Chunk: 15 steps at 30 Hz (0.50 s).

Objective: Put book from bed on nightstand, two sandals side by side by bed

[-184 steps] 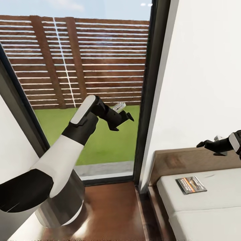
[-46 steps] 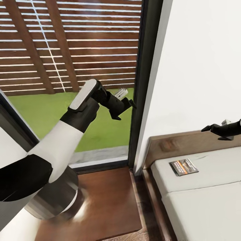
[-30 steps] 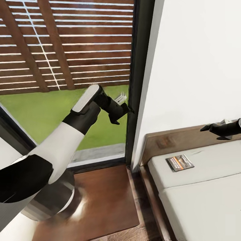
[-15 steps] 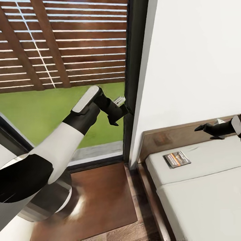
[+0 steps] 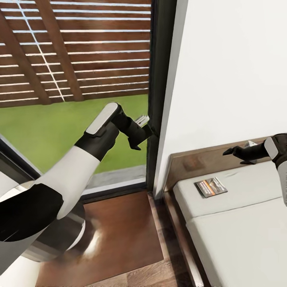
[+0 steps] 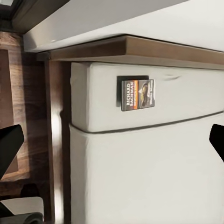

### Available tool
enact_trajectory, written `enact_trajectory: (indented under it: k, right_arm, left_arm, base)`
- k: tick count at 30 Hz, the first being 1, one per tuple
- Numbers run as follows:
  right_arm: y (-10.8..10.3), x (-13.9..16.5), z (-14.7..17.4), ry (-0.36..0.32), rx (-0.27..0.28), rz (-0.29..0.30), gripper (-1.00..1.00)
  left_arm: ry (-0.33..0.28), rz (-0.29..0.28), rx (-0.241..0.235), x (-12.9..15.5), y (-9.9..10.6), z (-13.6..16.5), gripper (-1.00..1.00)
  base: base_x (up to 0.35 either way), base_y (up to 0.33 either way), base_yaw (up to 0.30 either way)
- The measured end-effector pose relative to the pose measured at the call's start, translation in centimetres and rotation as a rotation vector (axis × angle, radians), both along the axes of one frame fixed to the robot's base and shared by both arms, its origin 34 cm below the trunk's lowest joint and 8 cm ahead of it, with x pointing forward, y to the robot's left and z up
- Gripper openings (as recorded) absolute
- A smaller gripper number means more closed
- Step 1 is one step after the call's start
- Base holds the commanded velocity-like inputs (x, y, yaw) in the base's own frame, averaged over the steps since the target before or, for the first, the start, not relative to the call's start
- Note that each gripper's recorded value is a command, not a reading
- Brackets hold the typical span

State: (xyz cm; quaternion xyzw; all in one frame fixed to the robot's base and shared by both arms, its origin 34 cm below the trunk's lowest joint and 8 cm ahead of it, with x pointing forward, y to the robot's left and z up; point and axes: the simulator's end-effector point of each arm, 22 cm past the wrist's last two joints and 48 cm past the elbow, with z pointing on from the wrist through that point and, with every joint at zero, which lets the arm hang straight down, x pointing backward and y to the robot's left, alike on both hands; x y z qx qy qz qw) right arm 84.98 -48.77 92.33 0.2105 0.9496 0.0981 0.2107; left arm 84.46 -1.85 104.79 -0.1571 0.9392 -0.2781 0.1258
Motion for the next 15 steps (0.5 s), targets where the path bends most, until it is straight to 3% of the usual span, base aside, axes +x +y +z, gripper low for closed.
enact_trajectory:
  k: [15]
  right_arm:
    - [1.2,0.9,-1.3,0.003,0.004,0.016,1.0]
  left_arm:
    - [0.022,0.001,0.002,0.3,0.1,-1.5,1.0]
  base:
    - [0.0,0.0,0.021]
